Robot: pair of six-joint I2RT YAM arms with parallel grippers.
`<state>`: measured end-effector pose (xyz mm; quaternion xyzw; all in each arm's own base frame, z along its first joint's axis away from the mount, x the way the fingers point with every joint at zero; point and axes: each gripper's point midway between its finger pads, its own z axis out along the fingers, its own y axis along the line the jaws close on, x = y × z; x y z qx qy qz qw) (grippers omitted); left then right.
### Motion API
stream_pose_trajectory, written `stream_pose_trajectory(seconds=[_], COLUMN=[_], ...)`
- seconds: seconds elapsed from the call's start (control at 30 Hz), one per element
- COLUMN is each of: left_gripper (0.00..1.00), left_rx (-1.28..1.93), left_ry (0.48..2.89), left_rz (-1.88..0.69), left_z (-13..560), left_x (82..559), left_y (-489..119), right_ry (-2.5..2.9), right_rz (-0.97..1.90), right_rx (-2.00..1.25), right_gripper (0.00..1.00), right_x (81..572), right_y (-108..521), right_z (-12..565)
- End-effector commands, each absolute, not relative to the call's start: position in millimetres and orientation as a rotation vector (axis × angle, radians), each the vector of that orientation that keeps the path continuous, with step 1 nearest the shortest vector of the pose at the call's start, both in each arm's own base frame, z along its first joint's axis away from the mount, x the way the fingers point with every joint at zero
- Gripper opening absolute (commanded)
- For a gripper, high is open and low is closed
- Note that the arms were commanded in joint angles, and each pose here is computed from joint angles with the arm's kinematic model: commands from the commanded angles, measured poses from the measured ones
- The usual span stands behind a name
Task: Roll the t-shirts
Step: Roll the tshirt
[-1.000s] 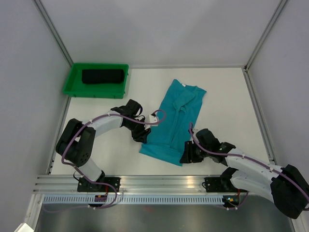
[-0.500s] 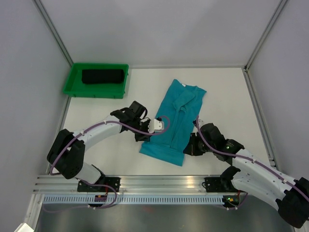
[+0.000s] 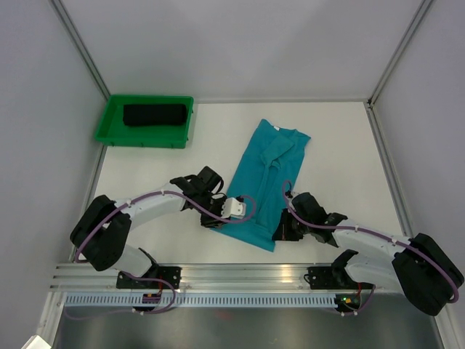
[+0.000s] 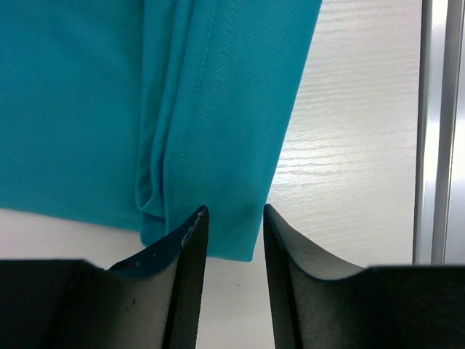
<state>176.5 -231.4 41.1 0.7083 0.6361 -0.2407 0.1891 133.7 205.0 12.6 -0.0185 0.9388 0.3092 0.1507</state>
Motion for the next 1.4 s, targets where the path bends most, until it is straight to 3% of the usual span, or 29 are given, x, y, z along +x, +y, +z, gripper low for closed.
stream_pose_trajectory(seconds=[0.0,0.3,0.6,0.7,0.97,1.37], left_gripper=[0.42,0.49,0.49,0.42,0.03,0.02], left_rx=[2.081,2.259,2.299,2.301,2.302,2.291], left_ry=[1.676,1.491,1.404,1.376,1.369,1.411], left_rz=[-0.643,-0.571,-0.517,-0.475,-0.494,-0.487], left_z=[31.1,16.1,8.5,5.4,1.4,-1.2], left_x=[176.3,163.5,162.9,166.4,162.4,156.3], left_y=[-232.8,-222.3,-225.9,-227.5,-229.8,-220.2], right_ry=[2.677,2.626,2.293,2.25,2.232,2.727], right_rz=[0.859,0.783,0.865,0.886,0.774,0.578], right_rx=[-0.003,-0.151,-0.526,-0.592,-0.538,-0.252], right_gripper=[0.04,0.08,0.32,0.35,0.4,0.43], right_x=[140.6,154.0,174.0,168.1,176.9,156.8], right_y=[203.0,195.8,215.3,217.9,205.1,183.7], right_z=[7.4,23.8,93.1,96.1,105.7,25.6])
